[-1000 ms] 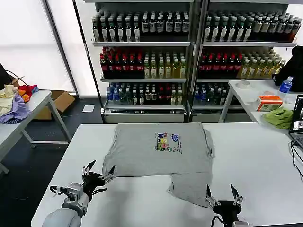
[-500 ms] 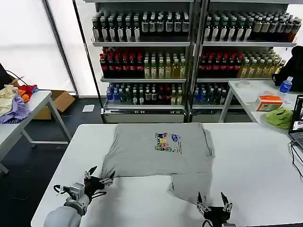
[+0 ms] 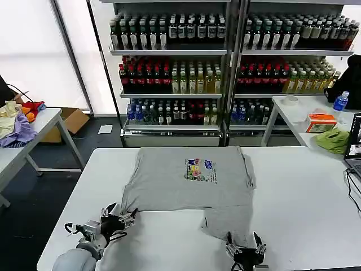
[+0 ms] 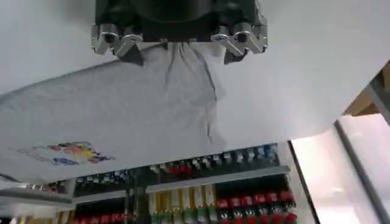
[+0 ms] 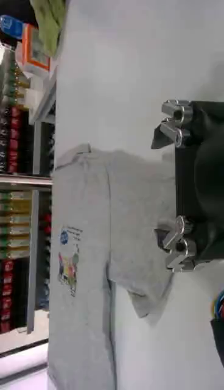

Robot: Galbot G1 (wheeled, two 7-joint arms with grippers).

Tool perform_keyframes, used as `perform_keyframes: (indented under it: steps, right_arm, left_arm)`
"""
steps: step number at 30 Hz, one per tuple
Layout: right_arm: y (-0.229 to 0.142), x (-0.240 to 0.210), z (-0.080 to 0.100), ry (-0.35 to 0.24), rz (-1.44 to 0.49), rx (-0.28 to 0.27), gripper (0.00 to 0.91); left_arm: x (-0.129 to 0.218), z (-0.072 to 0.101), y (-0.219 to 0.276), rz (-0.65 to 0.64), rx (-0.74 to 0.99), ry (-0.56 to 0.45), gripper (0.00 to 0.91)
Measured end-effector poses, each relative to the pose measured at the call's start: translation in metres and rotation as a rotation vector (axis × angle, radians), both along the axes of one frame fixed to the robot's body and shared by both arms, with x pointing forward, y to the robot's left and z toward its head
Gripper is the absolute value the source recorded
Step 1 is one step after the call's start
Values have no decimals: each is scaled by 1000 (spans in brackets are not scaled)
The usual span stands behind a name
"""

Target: Fold and organize the clothes.

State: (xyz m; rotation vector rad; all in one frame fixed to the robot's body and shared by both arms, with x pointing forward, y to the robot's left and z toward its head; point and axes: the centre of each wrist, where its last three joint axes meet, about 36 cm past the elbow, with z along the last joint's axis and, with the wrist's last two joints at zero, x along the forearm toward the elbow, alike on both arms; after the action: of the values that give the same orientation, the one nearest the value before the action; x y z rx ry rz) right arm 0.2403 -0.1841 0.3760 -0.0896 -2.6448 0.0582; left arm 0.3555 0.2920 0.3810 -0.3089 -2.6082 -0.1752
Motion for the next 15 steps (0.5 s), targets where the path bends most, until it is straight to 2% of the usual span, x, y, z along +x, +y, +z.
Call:
perform_keyframes:
  steps: [6,15]
  right_arm:
    - [3,-4,-9,15,2,9,0]
    - [4,-8,-11,5,-5,14,0]
  left_arm:
    - [-3,-2,-1,-10,-6,14,10]
    - [-8,-2,-8,-29,-13,17,10]
